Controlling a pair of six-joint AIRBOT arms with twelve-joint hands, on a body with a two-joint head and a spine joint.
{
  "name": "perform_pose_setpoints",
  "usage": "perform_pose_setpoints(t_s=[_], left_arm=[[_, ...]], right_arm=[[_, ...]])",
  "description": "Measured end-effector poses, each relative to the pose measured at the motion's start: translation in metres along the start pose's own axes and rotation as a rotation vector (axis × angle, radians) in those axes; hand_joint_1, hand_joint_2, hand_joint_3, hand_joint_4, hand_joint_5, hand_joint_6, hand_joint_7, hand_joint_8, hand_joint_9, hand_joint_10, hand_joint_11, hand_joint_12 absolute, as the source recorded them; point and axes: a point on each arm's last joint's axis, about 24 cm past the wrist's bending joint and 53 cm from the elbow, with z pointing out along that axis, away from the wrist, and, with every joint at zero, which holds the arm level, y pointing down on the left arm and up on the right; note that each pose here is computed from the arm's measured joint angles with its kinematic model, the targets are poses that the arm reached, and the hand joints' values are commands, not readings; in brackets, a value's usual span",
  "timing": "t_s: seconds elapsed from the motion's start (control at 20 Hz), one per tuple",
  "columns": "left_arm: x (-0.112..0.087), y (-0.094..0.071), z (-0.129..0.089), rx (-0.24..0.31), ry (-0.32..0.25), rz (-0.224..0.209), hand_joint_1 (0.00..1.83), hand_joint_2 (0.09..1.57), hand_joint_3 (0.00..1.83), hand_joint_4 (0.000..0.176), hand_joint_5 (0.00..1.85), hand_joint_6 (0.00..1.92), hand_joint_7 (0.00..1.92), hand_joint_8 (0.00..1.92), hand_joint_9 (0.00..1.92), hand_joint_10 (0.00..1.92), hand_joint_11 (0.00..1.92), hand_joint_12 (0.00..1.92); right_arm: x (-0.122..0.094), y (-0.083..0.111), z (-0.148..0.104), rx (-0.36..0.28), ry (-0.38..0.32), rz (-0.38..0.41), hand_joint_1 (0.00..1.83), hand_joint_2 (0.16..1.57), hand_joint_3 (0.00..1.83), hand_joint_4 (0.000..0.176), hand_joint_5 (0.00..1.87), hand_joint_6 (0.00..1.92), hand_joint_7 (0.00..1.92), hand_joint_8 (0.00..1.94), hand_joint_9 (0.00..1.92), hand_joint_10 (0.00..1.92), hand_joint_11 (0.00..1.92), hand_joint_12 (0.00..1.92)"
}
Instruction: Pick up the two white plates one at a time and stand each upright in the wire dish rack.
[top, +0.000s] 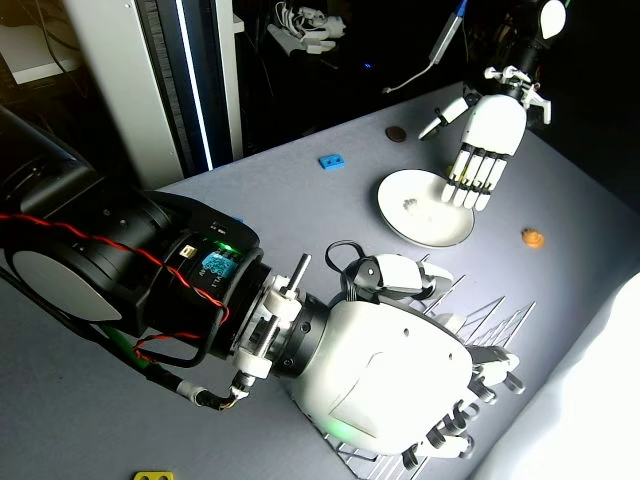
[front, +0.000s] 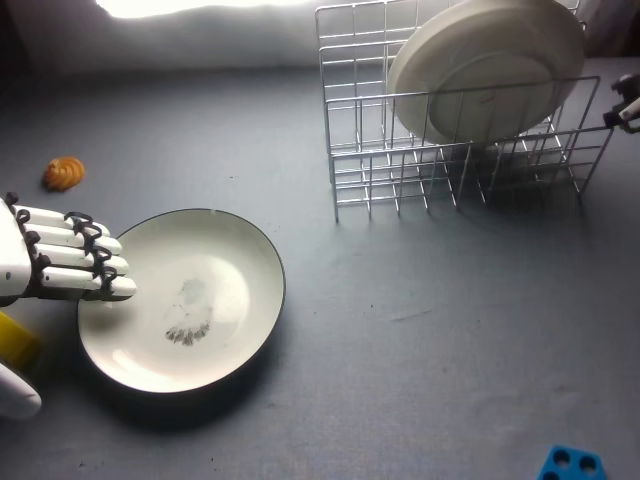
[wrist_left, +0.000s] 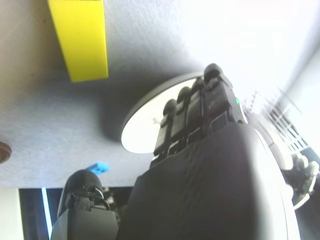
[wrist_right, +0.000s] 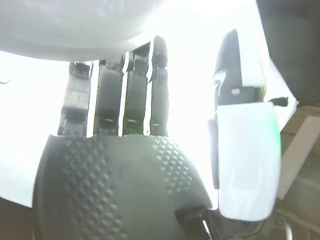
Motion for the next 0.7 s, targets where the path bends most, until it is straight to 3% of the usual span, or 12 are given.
perform_pose_setpoints(t_s=[0.25, 0.4, 0.45, 0.5, 0.7], left_arm=[[-0.005, 0.006, 0.0, -0.02, -0.013, 0.001, 0.0, 1.04, 0.0, 0.0, 0.0, 0.0, 0.0, 0.0, 0.0, 0.0, 0.0, 0.0], [-0.005, 0.007, 0.0, -0.022, -0.012, 0.002, 0.0, 1.04, 0.0, 0.0, 0.0, 0.0, 0.0, 0.0, 0.0, 0.0, 0.0, 0.0], [-0.005, 0.007, 0.0, -0.022, -0.013, 0.002, 0.0, 1.04, 0.0, 0.0, 0.0, 0.0, 0.0, 0.0, 0.0, 0.0, 0.0, 0.0], [-0.005, 0.007, 0.0, -0.023, -0.012, 0.002, 0.0, 1.04, 0.0, 0.0, 0.0, 0.0, 0.0, 0.0, 0.0, 0.0, 0.0, 0.0], [0.001, 0.009, 0.0, -0.031, -0.003, -0.011, 0.0, 1.04, 0.0, 0.0, 0.0, 0.0, 0.0, 0.0, 0.0, 0.0, 0.0, 0.0]], right_arm=[[0.032, 0.055, -0.006, -0.186, 0.068, -0.094, 0.74, 1.06, 0.0, 0.0, 0.4, 0.0, 0.5, 0.0, 0.45, 0.0, 0.0, 1.17], [0.062, 0.069, -0.011, -0.253, 0.116, -0.167, 0.7, 1.06, 0.0, 0.0, 0.32, 0.0, 0.4, 0.0, 0.35, 0.0, 0.0, 1.04], [0.073, 0.074, -0.014, -0.279, 0.135, -0.184, 0.69, 1.05, 0.0, 0.0, 0.25, 0.0, 0.33, 0.0, 0.29, 0.0, 0.0, 0.94], [0.085, 0.079, -0.018, -0.304, 0.157, -0.223, 0.66, 1.03, 0.0, 0.0, 0.16, 0.0, 0.23, 0.0, 0.19, 0.0, 0.0, 0.71], [0.155, 0.077, -0.033, -0.368, 0.288, -0.543, 0.69, 0.97, 0.0, 0.0, 0.0, 0.0, 0.0, 0.0, 0.0, 0.0, 0.0, 0.04]])
